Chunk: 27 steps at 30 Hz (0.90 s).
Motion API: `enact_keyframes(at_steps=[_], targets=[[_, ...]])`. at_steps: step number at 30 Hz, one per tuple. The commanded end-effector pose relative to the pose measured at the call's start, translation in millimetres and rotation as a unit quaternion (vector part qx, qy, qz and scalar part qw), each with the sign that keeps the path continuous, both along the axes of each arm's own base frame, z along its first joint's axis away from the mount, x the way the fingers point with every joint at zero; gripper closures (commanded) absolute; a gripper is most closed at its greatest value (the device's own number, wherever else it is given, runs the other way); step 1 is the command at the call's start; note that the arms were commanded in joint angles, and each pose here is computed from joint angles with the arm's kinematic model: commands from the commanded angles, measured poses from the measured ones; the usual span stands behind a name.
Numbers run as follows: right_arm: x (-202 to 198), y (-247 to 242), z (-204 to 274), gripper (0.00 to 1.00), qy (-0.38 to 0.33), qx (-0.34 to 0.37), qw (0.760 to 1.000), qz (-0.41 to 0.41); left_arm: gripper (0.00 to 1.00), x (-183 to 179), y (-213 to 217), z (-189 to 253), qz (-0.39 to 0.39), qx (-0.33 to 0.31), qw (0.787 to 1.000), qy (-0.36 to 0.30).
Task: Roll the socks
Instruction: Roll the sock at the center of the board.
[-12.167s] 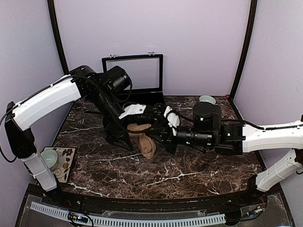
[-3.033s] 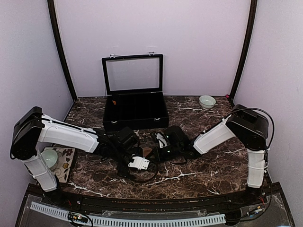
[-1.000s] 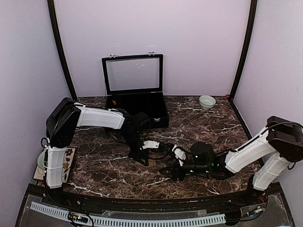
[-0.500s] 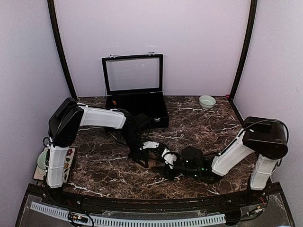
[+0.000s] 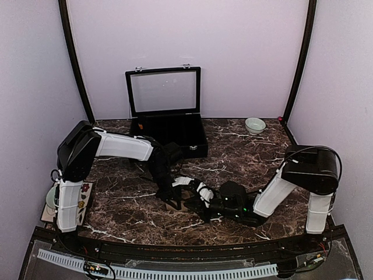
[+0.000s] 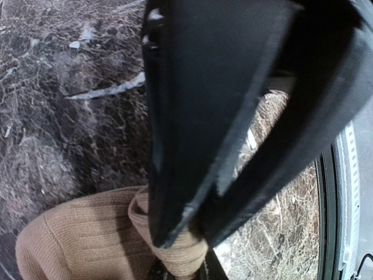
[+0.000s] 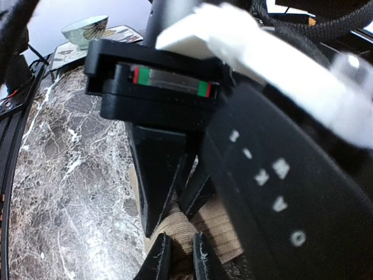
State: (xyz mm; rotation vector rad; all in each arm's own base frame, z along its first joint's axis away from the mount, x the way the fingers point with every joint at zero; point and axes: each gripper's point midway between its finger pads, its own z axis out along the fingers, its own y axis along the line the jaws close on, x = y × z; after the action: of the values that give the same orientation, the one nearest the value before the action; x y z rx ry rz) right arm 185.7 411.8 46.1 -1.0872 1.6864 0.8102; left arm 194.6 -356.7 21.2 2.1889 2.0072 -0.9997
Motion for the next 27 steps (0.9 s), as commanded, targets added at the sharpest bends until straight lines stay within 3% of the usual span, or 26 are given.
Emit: enact_keyframes(at_steps=[1, 6, 9, 13, 16, 17, 18, 19, 27], targets=[[1, 8, 1, 0.85, 0.036, 0.027, 0.999, 0.011, 0.90, -22, 42, -35, -0.021, 0.093, 0.995, 0.003], [-6, 13, -3, 0.72, 0.069, 0.031, 0.997, 0.026, 0.90, -20, 44, -39, -0.021, 0.098, 0.995, -0.009], [-8, 15, -6, 0.69, 0.086, 0.033, 0.995, 0.027, 0.90, -19, 43, -41, -0.019, 0.096, 0.995, -0.010], [-8, 17, -19, 0.78, 0.106, 0.009, 0.994, 0.027, 0.90, -18, 41, -39, -0.017, 0.093, 0.995, -0.011], [-7, 14, -30, 0.94, 0.134, -0.012, 0.991, 0.023, 0.89, -15, 39, -35, -0.013, 0.086, 0.996, -0.021], [-7, 11, -34, 0.98, 0.150, -0.019, 0.988, 0.019, 0.83, -12, 37, -31, -0.010, 0.080, 0.996, -0.030], [-7, 8, -37, 1.00, 0.166, -0.021, 0.986, 0.017, 0.18, -10, 36, -27, -0.008, 0.074, 0.997, -0.039], [-7, 4, -38, 1.00, 0.176, -0.023, 0.984, 0.013, 0.03, -7, 35, -23, -0.004, 0.066, 0.996, -0.051], [-11, -5, -52, 1.00, 0.224, -0.083, 0.971, -0.005, 0.01, 2, 33, 0, 0.002, 0.038, 0.994, -0.103]])
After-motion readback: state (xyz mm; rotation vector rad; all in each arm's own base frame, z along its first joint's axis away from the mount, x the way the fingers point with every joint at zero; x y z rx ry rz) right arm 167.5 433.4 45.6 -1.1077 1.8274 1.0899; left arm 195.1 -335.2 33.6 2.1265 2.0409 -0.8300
